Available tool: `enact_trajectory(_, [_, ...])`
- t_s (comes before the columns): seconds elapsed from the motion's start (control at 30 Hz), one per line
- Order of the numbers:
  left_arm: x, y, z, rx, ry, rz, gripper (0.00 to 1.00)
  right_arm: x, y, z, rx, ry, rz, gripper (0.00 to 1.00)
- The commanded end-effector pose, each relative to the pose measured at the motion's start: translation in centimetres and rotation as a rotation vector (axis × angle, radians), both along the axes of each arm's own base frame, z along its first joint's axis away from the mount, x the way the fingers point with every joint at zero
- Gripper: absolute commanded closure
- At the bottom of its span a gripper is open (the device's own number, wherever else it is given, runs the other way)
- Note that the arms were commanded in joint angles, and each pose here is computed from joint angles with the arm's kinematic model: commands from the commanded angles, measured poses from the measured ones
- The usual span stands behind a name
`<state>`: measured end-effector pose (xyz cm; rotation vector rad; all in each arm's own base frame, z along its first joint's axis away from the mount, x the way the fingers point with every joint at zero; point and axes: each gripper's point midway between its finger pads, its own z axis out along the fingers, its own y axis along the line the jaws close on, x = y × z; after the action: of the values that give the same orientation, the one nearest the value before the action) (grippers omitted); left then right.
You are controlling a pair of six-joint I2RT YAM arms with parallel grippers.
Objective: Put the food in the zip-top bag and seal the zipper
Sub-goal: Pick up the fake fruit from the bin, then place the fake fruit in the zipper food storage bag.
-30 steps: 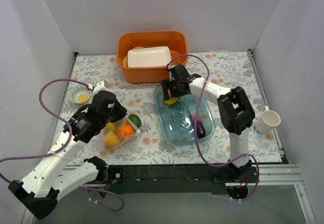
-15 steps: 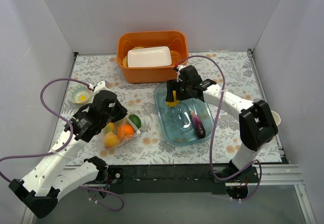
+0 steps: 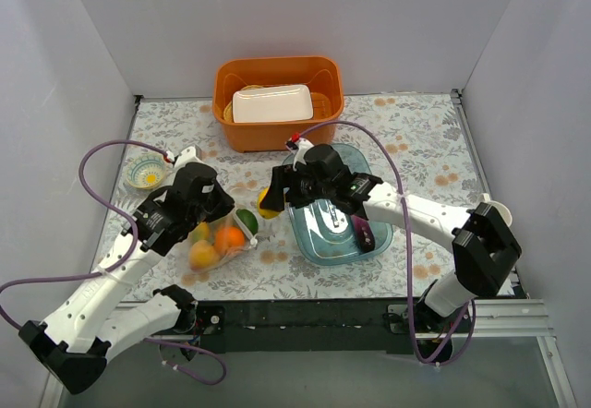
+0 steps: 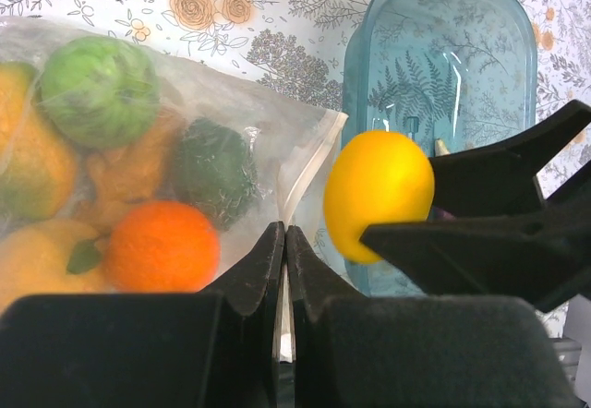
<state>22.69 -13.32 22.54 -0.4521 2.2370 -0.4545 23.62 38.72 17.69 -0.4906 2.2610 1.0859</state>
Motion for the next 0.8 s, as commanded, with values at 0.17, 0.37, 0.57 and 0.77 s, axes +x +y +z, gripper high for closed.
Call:
enact_trajectory(0.17, [0.4,-0.5,1.2,-0.022,-0.036,-0.014,1.00,-3.1,4.8,2.6,0.154,0.018,0.052,0.43])
enact_trajectory(0.37, [0.3,-0.4,1.3,-0.022,-0.038,-0.014,1.00,-3.4,6.9,2.4,0.168,0.035,0.082,0.43])
enact_trajectory(0.57, [0.2,-0.3,1.8,-0.028,-0.050,-0.012,1.00,-2.8,8.5,1.7,0.208,0.069,0.062,0.42])
enact_trajectory(0.77, [0.0,-0.1,2.2,-0.038,-0.060,-0.008,1.00,-2.1,10.1,1.9,0.273,0.077,0.034,0.40])
